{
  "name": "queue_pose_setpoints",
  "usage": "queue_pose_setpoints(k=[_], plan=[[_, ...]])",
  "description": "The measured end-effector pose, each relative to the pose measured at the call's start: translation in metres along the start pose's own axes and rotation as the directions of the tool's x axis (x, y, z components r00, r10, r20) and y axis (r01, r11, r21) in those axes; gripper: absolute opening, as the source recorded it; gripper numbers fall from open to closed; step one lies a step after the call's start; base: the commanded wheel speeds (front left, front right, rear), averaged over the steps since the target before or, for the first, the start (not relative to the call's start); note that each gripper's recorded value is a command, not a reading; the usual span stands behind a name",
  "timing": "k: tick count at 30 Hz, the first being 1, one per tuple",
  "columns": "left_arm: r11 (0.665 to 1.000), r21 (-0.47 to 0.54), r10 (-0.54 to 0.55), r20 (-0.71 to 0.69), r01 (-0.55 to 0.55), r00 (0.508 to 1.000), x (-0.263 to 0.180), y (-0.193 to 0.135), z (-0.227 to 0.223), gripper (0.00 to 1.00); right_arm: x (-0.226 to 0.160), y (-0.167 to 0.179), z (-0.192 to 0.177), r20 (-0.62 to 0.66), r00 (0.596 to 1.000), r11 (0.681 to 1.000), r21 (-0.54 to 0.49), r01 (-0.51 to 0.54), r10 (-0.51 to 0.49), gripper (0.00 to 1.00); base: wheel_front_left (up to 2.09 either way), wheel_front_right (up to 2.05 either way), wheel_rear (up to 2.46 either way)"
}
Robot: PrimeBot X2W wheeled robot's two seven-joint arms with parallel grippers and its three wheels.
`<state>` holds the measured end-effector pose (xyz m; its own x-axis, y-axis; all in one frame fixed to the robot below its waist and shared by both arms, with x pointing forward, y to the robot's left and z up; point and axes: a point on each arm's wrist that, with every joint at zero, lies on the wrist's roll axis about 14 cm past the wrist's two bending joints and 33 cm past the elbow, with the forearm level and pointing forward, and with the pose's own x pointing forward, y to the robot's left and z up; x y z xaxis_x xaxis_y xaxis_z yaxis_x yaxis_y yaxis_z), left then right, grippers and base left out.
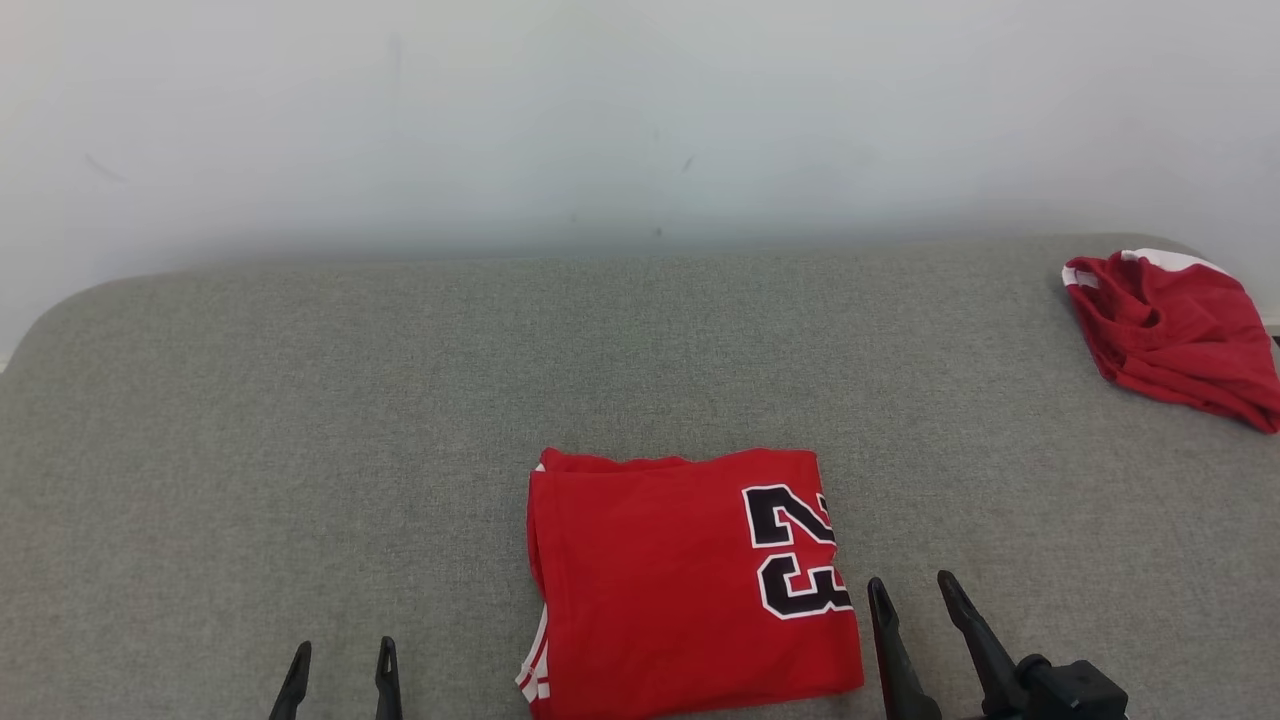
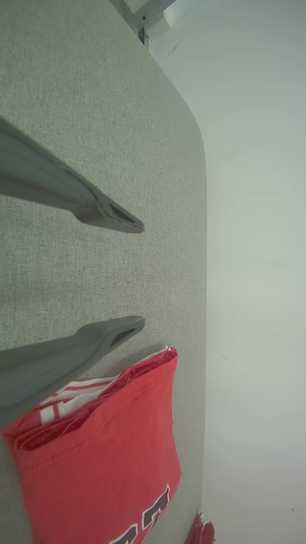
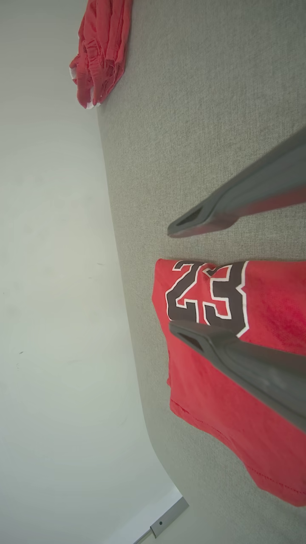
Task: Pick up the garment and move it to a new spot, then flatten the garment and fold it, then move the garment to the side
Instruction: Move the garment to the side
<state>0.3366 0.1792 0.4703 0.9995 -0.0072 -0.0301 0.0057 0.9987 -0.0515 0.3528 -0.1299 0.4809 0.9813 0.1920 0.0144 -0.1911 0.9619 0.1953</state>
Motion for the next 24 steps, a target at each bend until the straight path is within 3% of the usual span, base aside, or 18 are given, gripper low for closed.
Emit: queue_pose_setpoints(k=[13, 20, 24], plan=[[1.0, -0.005, 0.007, -0.003, -0.007, 1.0, -0.001, 0.002, -0.001, 1.0, 0.002, 0.001, 0.0, 0.0, 1.0, 1.0, -0.005, -0.006, 0.006, 1.0, 0.0, 0.0, 0.0], [1.0, -0.008, 0.016, -0.008, -0.016, 1.0, -0.003, 0.004, -0.002, 1.0, 0.02, 0.008, 0.013, 0.036, 0.999, 0.999, -0.026, -0.04, 0.04, 1.0, 0.0, 0.0, 0.0], [1.0, -0.016, 0.024, -0.011, -0.024, 1.0, -0.004, 0.007, -0.004, 1.0, 0.033, 0.006, 0.0, -0.015, 0.999, 0.997, -0.048, -0.052, 0.052, 1.0, 0.0, 0.0, 0.0]])
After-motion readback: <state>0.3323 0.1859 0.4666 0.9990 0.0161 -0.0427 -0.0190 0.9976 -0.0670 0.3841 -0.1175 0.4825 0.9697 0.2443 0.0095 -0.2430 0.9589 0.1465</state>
